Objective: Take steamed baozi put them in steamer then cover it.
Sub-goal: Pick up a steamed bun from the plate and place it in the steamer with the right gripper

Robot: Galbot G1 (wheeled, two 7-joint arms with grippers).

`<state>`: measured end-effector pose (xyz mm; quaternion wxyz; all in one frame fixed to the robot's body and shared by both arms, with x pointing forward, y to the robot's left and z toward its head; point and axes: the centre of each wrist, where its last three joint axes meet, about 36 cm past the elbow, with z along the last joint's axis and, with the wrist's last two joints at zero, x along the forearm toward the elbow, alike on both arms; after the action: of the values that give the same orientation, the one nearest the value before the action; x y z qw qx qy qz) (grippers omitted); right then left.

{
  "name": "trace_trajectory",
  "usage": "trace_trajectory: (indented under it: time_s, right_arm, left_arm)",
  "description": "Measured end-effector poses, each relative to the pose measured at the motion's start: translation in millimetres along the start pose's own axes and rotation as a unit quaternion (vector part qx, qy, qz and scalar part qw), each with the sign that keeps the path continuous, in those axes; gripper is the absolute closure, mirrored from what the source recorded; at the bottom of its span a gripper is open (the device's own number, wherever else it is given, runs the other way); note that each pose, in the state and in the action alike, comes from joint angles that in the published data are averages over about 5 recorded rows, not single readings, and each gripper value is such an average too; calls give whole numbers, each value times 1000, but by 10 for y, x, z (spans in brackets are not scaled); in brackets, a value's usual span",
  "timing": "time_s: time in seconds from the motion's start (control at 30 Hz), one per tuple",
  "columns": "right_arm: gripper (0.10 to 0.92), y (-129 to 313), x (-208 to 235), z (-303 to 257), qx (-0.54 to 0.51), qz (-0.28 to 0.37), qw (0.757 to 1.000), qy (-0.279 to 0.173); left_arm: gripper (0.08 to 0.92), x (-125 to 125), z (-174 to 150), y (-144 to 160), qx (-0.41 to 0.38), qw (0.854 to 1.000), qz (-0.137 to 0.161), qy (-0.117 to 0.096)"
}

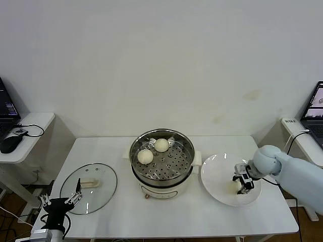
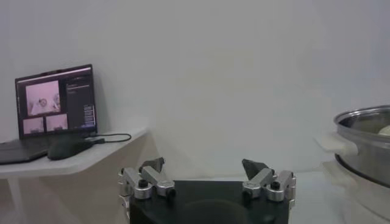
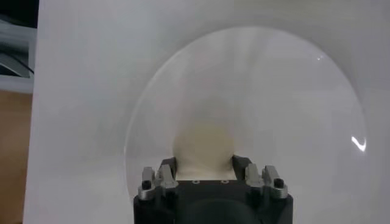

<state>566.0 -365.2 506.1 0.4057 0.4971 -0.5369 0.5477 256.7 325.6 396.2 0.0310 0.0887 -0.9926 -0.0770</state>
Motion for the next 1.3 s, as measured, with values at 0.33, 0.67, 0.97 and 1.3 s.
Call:
trace_trajectory:
  time_s: [0.33,0.67,0.97,1.3]
  right_arm:
    - [445,-564,951,-235,9,70,997,-37]
    - [437,-1005,1618,-1170,89,114,986,-85]
    - [439,-1099,1463,-2033,191,85,971,-114]
    - [437,-979,997,-2668,333,48,934,-120]
  left_arm:
    - [177,-20,-43,-14,1,1000,4,-6]
    - [177,-10,-54,0,2,1000,1,-8]
    - [177,-6,-60,18,5,1000,-9,-11]
    - [177,-2,-57,19,8,1000,-14,-14]
